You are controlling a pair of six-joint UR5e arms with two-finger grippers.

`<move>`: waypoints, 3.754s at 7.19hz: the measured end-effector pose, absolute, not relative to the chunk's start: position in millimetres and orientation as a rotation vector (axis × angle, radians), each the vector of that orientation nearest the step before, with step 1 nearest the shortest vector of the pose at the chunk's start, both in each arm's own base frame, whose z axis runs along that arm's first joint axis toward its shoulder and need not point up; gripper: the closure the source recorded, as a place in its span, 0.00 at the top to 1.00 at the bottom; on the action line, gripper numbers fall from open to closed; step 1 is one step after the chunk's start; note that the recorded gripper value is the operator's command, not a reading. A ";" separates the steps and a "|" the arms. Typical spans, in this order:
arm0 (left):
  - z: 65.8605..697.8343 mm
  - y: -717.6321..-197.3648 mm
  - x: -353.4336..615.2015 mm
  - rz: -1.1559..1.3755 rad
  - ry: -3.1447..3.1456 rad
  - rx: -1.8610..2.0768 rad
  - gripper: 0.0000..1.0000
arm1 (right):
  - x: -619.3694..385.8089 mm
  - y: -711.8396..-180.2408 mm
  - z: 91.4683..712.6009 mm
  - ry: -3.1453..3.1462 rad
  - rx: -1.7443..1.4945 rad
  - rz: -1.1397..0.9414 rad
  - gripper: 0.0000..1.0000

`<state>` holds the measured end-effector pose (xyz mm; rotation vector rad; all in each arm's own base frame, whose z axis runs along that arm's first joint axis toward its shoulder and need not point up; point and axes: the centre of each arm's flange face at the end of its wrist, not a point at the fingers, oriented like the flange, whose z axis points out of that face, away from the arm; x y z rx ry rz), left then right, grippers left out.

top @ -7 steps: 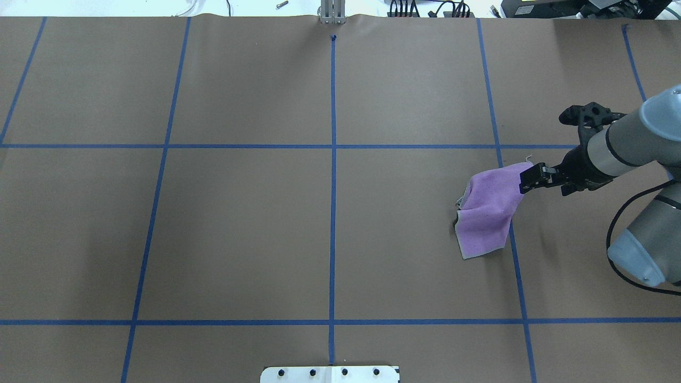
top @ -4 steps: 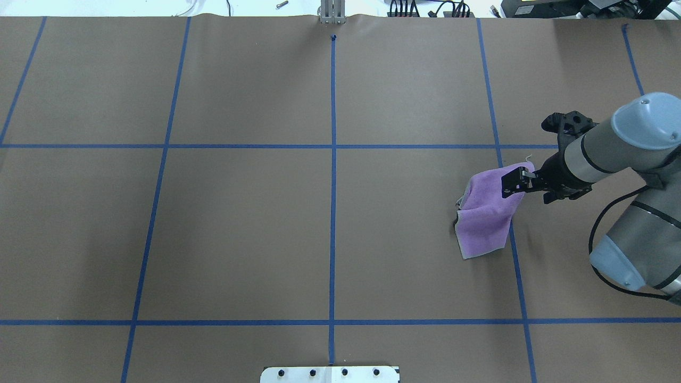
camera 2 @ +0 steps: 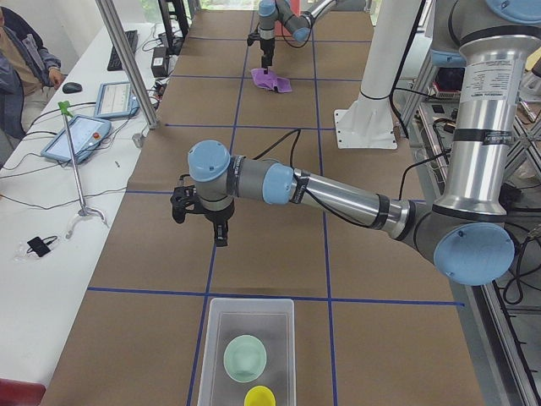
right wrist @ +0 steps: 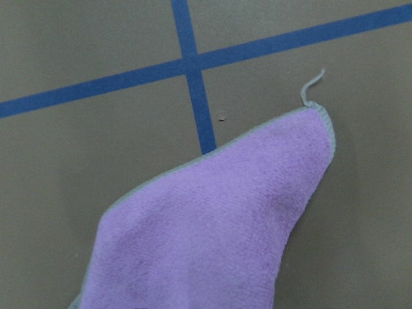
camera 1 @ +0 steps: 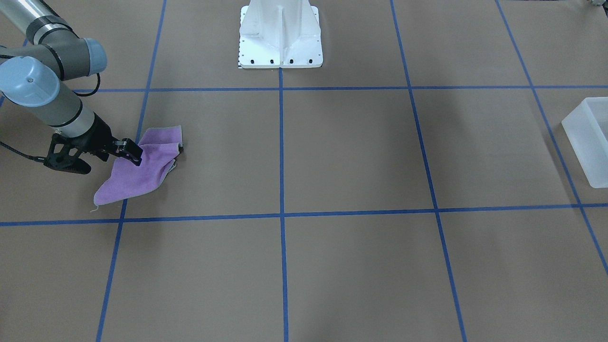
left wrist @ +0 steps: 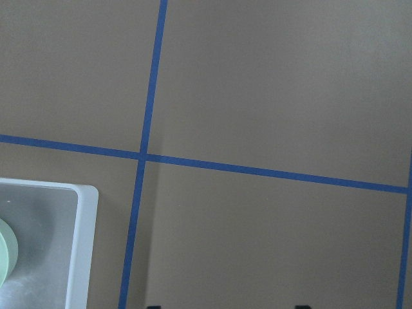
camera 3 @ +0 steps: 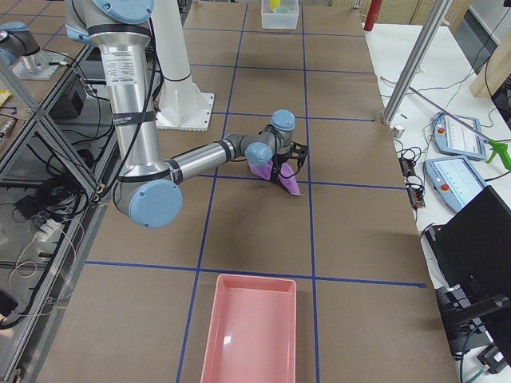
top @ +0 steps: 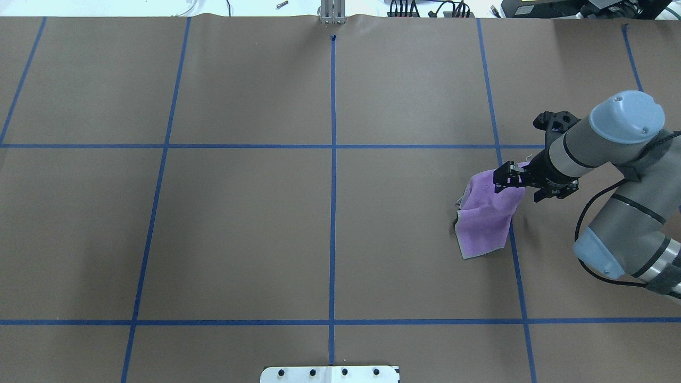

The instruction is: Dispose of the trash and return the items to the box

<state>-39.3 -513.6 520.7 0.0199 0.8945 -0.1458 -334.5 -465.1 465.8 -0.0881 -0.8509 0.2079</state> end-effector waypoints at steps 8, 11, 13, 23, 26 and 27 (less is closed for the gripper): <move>519.4 -505.8 -40.6 -0.147 0.896 0.023 0.75 | -179.6 -493.3 435.6 -1.000 -0.099 0.267 0.00; 519.8 -504.4 -40.2 -0.147 0.896 0.021 0.75 | -31.2 -470.8 497.7 -0.953 0.018 0.246 0.00; 523.9 -503.4 -39.7 -0.149 0.895 0.015 0.75 | 62.7 -452.1 528.1 -0.868 0.071 0.133 0.00; 523.1 -503.4 -39.6 -0.144 0.896 0.020 0.80 | 177.9 -400.0 731.6 -0.651 -0.028 -0.128 1.00; 508.1 -501.4 -39.4 -0.125 0.899 0.052 0.98 | 147.3 -432.5 667.4 -0.747 0.080 -0.056 1.00; 500.5 -500.7 -38.7 -0.104 0.899 0.072 0.98 | 116.2 -450.0 632.2 -0.749 0.090 -0.049 1.00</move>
